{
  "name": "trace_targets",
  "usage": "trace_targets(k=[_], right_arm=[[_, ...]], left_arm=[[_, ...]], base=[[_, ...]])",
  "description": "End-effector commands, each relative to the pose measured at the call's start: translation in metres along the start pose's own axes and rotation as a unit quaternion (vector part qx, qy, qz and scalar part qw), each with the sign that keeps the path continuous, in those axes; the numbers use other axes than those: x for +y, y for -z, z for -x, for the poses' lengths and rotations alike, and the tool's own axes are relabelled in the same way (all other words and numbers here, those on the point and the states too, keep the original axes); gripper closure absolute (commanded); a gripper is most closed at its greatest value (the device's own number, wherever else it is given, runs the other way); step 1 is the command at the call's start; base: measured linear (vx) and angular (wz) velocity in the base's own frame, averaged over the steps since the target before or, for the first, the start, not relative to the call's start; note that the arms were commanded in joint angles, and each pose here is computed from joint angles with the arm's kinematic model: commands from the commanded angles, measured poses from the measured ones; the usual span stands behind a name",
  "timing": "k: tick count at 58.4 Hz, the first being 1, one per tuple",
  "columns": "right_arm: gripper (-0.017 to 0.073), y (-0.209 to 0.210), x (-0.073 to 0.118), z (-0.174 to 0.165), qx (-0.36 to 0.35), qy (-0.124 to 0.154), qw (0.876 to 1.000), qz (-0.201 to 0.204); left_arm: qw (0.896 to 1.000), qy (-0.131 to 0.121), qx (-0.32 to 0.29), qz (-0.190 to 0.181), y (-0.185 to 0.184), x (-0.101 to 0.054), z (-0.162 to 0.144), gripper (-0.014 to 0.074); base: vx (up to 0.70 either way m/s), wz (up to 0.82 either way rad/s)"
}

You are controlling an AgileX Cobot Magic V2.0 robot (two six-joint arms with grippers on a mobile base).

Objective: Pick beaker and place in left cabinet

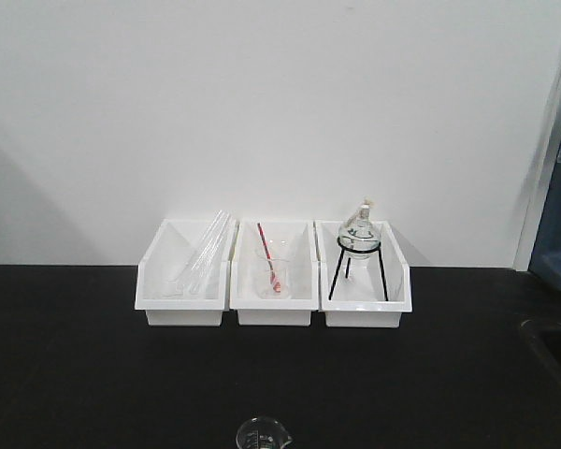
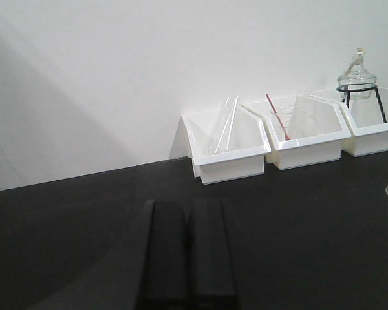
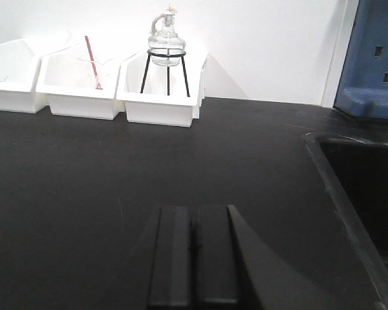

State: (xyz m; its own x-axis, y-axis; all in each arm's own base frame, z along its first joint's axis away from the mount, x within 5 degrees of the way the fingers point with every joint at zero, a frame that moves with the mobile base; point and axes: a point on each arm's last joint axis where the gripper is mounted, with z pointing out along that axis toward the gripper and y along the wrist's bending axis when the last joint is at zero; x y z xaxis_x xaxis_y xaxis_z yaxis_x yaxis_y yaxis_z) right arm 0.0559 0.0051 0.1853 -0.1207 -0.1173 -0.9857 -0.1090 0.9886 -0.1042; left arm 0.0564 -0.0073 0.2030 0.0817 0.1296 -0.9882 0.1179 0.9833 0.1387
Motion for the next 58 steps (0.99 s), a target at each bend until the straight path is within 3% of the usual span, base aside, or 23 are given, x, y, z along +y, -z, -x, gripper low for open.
trace_targets(k=[1,8,20,25,29,35,36,44,58], right_arm=[[0.0568,0.001,-0.001,0.009,-0.062,0.009,0.998,-0.007],[0.0568,0.003,-0.001,0.019,-0.116,0.007,0.993,-0.010],[0.0566,0.010,-0.002,0.039,-0.231,0.008,0.973,-0.018],[0.0564,0.014,-0.004,0.047,-0.259,-0.027,0.965,-0.015],[0.0560,0.017,-0.006,0.057,-0.269,-0.037,0.962,-0.018],[0.0550,0.016,-0.008,0.077,-0.253,-0.031,0.967,-0.019],[0.0531,0.005,-0.010,0.093,-0.212,-0.020,0.977,-0.018],[0.0501,-0.020,-0.010,0.099,-0.147,-0.020,0.989,-0.013],[0.0394,-0.057,-0.010,0.099,-0.136,-0.020,0.990,-0.012]], left_arm=[[0.999,0.003,-0.039,0.003,0.001,0.000,0.003,0.0592],[0.999,0.003,-0.039,0.003,0.001,0.000,0.003,0.0592],[0.999,0.003,-0.039,0.003,0.001,0.000,0.003,0.0592],[0.999,0.003,-0.039,0.003,0.001,0.000,0.003,0.0592],[0.999,0.003,-0.039,0.003,0.001,0.000,0.003,0.0592],[0.999,0.003,-0.039,0.003,0.001,0.000,0.003,0.0592],[0.999,0.003,-0.039,0.003,0.001,0.000,0.003,0.0592],[0.999,0.003,-0.039,0.003,0.001,0.000,0.003,0.0592],[0.999,0.003,-0.039,0.003,0.001,0.000,0.003,0.0592]], base=[[0.00,0.00],[0.00,0.00],[0.00,0.00],[0.00,0.00],[0.00,0.00],[0.00,0.00],[0.00,0.00],[0.00,0.00],[0.00,0.00]])
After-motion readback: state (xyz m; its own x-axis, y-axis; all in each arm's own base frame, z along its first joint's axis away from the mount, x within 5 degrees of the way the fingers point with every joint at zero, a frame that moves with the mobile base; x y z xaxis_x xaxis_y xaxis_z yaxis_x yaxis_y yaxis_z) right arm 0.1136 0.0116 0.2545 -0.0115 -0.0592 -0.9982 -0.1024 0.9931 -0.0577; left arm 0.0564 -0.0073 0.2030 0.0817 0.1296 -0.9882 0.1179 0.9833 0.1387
